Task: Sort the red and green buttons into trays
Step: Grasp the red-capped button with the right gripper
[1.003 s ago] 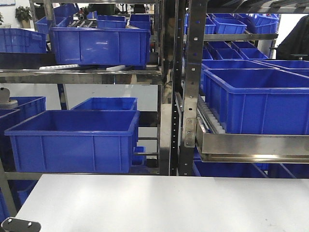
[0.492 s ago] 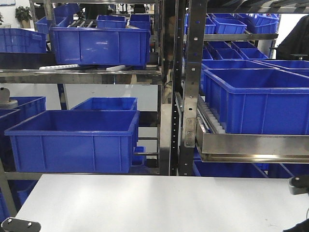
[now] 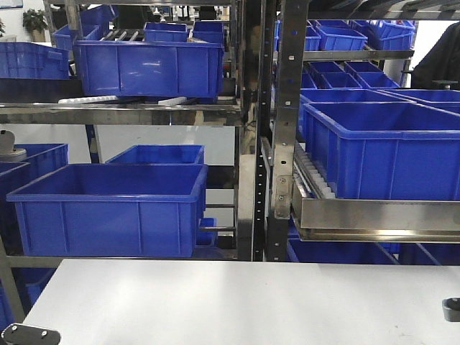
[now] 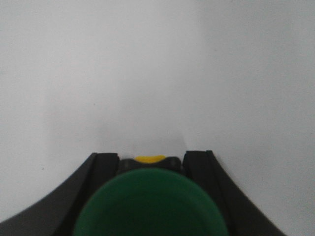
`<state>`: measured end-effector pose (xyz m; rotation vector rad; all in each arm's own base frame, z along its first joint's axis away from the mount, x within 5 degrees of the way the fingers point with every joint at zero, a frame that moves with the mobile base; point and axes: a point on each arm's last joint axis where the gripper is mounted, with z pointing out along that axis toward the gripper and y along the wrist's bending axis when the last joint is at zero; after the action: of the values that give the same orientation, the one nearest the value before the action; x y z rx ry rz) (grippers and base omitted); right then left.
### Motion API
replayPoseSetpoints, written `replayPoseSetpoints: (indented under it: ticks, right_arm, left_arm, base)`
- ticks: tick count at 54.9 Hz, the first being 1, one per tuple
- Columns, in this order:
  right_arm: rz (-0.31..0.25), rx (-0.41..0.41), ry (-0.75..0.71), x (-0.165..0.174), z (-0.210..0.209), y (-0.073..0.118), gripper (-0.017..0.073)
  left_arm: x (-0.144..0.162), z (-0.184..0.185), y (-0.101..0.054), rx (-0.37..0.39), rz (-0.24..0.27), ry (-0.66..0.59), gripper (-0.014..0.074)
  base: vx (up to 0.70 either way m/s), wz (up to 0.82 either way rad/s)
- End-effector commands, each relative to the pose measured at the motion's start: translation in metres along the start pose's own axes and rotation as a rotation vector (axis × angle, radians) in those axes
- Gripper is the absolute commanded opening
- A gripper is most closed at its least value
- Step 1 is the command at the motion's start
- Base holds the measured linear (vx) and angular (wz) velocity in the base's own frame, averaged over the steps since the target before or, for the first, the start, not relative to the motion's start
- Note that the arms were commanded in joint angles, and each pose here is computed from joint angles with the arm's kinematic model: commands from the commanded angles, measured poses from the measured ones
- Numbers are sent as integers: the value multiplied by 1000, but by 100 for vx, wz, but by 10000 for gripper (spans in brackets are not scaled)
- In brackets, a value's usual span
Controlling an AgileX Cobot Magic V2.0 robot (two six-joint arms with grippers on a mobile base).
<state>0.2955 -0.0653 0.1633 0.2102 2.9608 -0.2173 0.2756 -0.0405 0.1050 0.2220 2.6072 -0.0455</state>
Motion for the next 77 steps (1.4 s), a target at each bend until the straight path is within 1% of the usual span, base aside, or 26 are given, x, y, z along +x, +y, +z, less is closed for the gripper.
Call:
replayPoseSetpoints:
  ticks: [1, 4, 9, 15, 22, 33, 39, 44, 46, 48, 55, 59, 71, 77]
  right_arm:
    - [-8, -81, -127, -13, -17, -2, 463]
    - [-36, -96, -141, -14, -17, 0, 463]
    - [-54, -107, -161, -16, -17, 2, 463]
    - [-68, -92, -194, -19, -18, 1, 463]
    - [-99, -65, -210, -20, -18, -1, 463]
    - [-108, -56, -232, -22, -17, -2, 463]
    - [-102, -67, -195, -21, -9, 0, 463]
    - [-112, -71, -148, -19, 0, 1, 463]
    - [-121, -74, -124, -18, 4, 2, 463]
    - [-146, -75, -105, -17, 8, 2, 463]
    - [-248, -78, -83, -16, 16, 3, 463]
    - [-278, -79, -88, -17, 18, 4, 463]
    - [-275, -70, -144, -22, 18, 4, 463]
    - [-275, -69, -149, -23, 19, 4, 457]
  left_arm:
    - [-13, -9, -2, 4, -10, -66, 111]
    - [-13, -9, -2, 4, -10, -66, 111]
    - [-13, -9, -2, 4, -10, -66, 111]
    - [-13, -9, -2, 3, -10, -65, 111]
    - [-13, -9, -2, 3, -10, -65, 111]
    - [-13, -9, -2, 4, -10, -66, 111]
    - [-14, -9, -2, 4, -10, -71, 111]
    - [-14, -9, -2, 4, -10, -72, 111]
    - [-14, -9, -2, 4, -10, -72, 111]
    - [-14, -9, -2, 4, -10, -72, 111]
    - [-14, -9, -2, 4, -10, -71, 111]
    - [-14, -9, -2, 4, -10, -71, 111]
    - [-13, -9, -2, 4, -10, -70, 111]
    - [-13, -9, -2, 4, -10, -70, 111]
  base:
    - [0, 0]
    - [0, 0]
    - [0, 0]
    - [0, 0]
    - [0, 0]
    - [0, 0]
    - [0, 0]
    - [0, 0]
    - [0, 0]
    - [0, 0]
    - [0, 0]
    - [0, 0]
    - [0, 0]
    - [0, 0]
